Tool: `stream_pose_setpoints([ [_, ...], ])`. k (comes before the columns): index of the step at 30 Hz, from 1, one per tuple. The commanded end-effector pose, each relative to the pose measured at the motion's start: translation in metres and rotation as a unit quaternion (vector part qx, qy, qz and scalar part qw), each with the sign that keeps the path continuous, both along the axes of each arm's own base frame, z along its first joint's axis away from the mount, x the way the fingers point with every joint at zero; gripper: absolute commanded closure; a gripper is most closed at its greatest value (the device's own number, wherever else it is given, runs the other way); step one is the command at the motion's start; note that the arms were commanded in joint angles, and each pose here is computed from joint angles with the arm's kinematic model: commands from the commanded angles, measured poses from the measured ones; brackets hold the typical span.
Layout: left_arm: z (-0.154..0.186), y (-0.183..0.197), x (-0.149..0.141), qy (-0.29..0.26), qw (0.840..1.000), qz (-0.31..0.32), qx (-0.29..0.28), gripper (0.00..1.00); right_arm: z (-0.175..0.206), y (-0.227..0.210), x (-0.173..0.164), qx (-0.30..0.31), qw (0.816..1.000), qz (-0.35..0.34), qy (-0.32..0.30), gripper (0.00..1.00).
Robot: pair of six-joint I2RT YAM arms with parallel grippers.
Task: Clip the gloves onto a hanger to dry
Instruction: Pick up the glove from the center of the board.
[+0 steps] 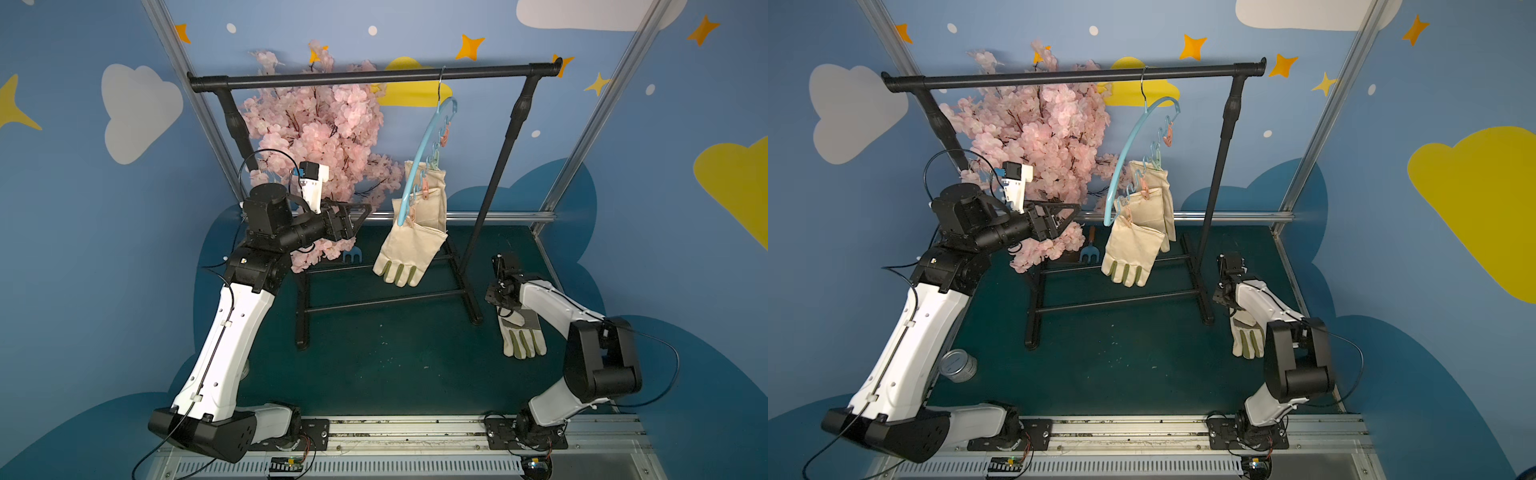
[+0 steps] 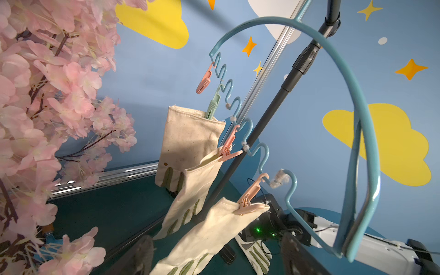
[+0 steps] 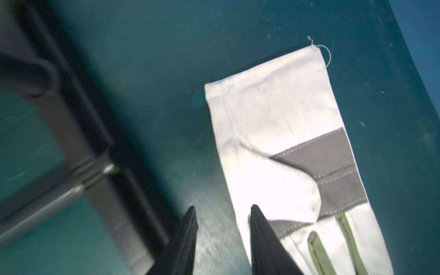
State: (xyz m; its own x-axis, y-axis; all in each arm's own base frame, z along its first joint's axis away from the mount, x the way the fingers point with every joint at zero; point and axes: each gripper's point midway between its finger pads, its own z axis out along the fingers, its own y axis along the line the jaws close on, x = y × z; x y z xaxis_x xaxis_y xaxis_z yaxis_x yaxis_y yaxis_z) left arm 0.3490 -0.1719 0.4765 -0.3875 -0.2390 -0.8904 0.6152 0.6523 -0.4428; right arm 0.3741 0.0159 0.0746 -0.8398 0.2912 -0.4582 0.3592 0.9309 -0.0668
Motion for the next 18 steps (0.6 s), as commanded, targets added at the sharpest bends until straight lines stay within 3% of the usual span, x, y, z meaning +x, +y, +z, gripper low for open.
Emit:
stream_pose_setpoints([
  [1,0.001,0.0,-0.012,-0.001,1.0,-0.007,0.003,0.16,-0.006,-0.017,0.001,-0.017,0.998,-0.037,0.044,0.62],
  [5,0.001,0.0,-0.015,0.001,1.0,-0.006,0.004,0.16,-0.022,-0.025,0.009,0.027,0.995,-0.06,0.073,0.62],
  [11,0.001,0.003,-0.02,-0.003,1.0,-0.004,0.005,0.15,-0.057,-0.015,0.0,0.079,0.98,-0.053,0.176,0.55],
  [16,0.001,0.004,-0.022,-0.004,1.0,-0.001,0.007,0.15,-0.072,-0.005,-0.012,0.096,0.976,-0.056,0.186,0.53],
  [17,0.001,0.005,-0.022,-0.005,1.0,-0.001,0.007,0.15,-0.075,-0.003,-0.015,0.1,0.975,-0.054,0.191,0.54],
  [18,0.001,0.005,-0.023,-0.006,1.0,0.0,0.008,0.15,-0.079,-0.001,-0.019,0.104,0.974,-0.053,0.196,0.63],
])
